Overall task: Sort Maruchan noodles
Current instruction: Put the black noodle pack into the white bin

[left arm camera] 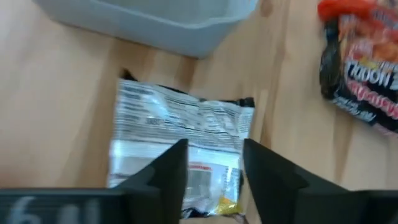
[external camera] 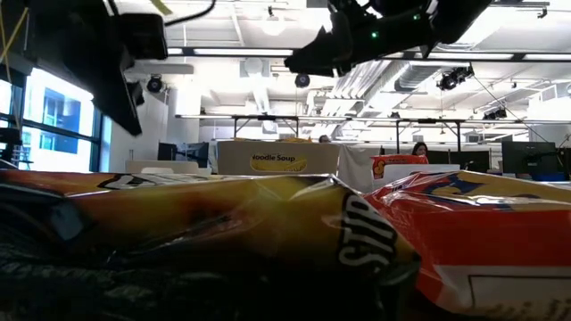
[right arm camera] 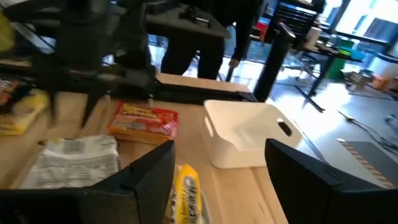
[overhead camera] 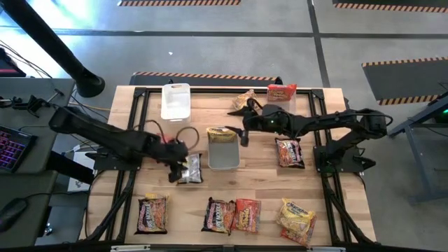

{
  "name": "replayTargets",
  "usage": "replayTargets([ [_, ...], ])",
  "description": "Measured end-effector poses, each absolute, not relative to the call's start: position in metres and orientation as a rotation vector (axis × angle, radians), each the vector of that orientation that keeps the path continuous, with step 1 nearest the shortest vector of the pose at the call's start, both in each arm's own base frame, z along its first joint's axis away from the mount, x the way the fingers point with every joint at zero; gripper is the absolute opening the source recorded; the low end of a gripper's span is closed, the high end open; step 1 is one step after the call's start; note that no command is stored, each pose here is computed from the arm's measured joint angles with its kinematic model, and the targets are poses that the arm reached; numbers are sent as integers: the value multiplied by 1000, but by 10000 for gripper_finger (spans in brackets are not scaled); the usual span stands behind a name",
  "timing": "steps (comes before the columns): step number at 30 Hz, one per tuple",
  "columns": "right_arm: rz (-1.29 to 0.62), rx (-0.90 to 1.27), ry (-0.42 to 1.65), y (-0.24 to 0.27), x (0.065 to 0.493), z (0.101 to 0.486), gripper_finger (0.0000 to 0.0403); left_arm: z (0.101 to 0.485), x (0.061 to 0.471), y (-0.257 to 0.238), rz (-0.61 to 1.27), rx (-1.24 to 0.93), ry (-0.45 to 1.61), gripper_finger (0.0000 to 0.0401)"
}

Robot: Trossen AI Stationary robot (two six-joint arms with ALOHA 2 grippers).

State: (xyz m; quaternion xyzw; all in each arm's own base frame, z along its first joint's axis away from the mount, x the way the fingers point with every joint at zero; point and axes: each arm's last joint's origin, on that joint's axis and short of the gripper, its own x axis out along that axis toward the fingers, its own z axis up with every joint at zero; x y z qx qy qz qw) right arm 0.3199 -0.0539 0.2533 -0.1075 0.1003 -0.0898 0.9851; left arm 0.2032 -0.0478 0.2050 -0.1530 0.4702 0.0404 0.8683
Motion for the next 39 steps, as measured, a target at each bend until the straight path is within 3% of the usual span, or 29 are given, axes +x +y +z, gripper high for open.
replayTargets([
  [7,-208,-245,214,-55,320,253,238,175,220,-78,52,-184,1029,224],
  [16,-220,-246,217,-55,319,252,238,146,227,-103,143,15,1081,232],
  [20,-220,-254,218,-55,319,252,238,147,231,-113,165,83,1101,193],
  [29,-206,-260,217,-55,319,252,238,156,227,-115,42,118,1164,14],
  [35,-80,-195,293,-38,320,243,238,180,218,-112,4,43,1101,3],
  [39,-3,-285,360,-4,328,225,242,203,210,-106,-4,-16,1016,1],
])
